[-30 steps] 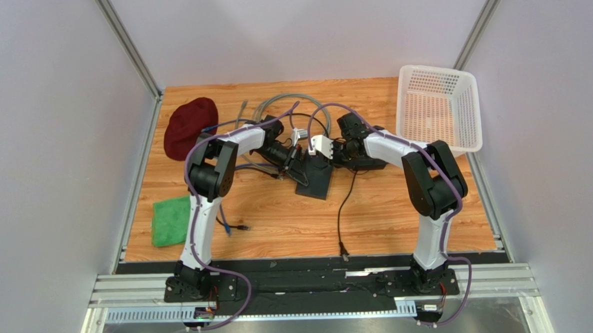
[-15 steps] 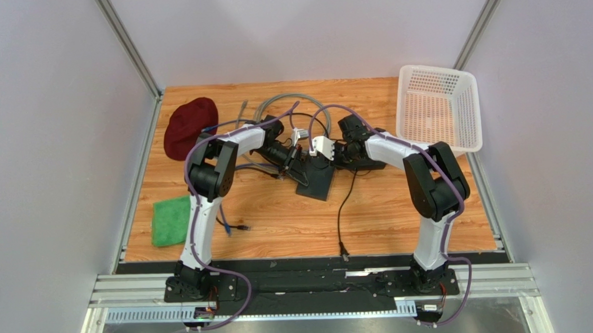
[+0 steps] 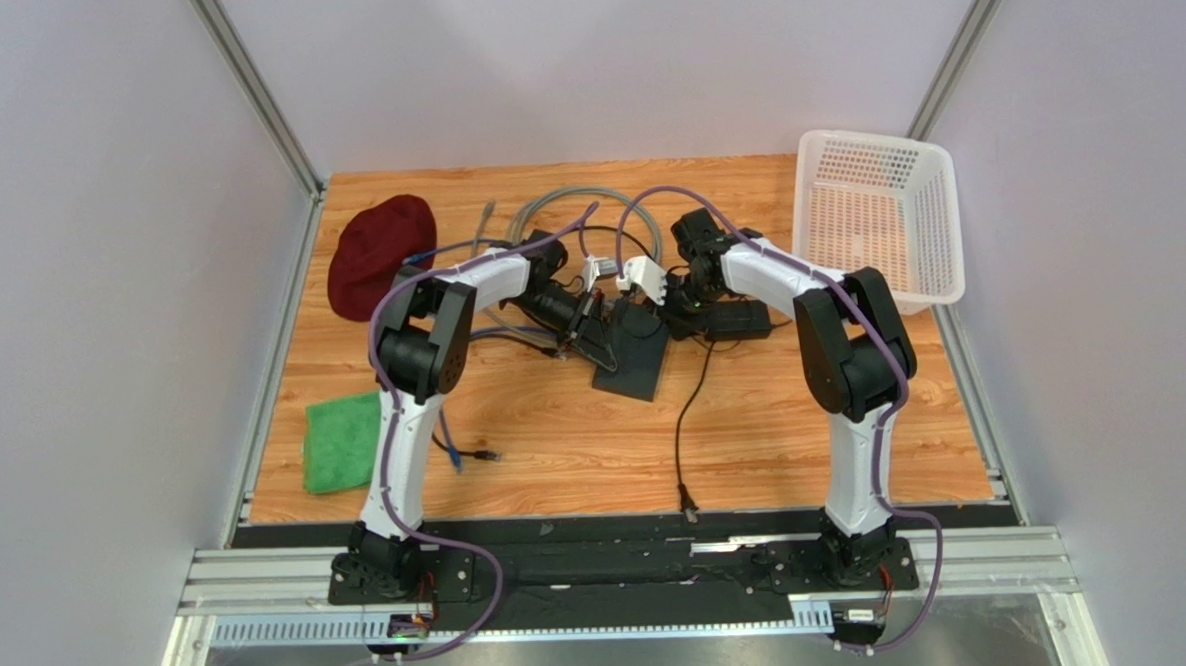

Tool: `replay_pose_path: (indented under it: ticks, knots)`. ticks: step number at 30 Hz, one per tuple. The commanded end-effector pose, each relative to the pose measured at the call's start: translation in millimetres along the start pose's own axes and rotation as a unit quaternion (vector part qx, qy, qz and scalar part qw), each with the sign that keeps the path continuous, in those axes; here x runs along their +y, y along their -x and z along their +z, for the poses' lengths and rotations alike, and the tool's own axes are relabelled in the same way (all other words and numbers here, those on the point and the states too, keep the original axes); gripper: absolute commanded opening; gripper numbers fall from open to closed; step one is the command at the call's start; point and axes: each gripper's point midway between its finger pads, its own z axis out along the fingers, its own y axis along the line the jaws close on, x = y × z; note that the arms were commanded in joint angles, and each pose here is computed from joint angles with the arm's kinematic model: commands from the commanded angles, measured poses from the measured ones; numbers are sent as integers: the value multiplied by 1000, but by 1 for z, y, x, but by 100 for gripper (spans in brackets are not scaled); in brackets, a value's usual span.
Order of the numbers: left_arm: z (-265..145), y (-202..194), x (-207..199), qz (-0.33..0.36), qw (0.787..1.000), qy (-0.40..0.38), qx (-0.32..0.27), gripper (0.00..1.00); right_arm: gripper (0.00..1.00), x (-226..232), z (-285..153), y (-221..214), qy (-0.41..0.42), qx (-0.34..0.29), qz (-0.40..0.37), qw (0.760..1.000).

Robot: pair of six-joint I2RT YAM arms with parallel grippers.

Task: Pull the plug from the switch port

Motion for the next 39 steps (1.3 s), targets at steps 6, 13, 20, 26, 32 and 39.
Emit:
replay_pose_path:
  ticks: [6,13,20,26,32,39]
  knots:
    - [-1,9,17,26,999,36,-6,0,0,32,7,-18,81,42,64,994]
    - [-1,9,18,25,999,36,-6,0,0,48,13,-29,124,68,100,985]
    - [-1,8,18,24,999,39,-6,0,0,31,17,-45,59,98,104,988]
    - [-1,9,18,25,999,40,-7,0,0,2,13,-58,-60,103,87,989]
    - [-2,9,18,24,999,40,-8,0,0,-28,2,-66,-168,109,92,975]
    - [-1,9,18,24,999,40,-7,0,0,-35,-2,-71,-214,108,143,960]
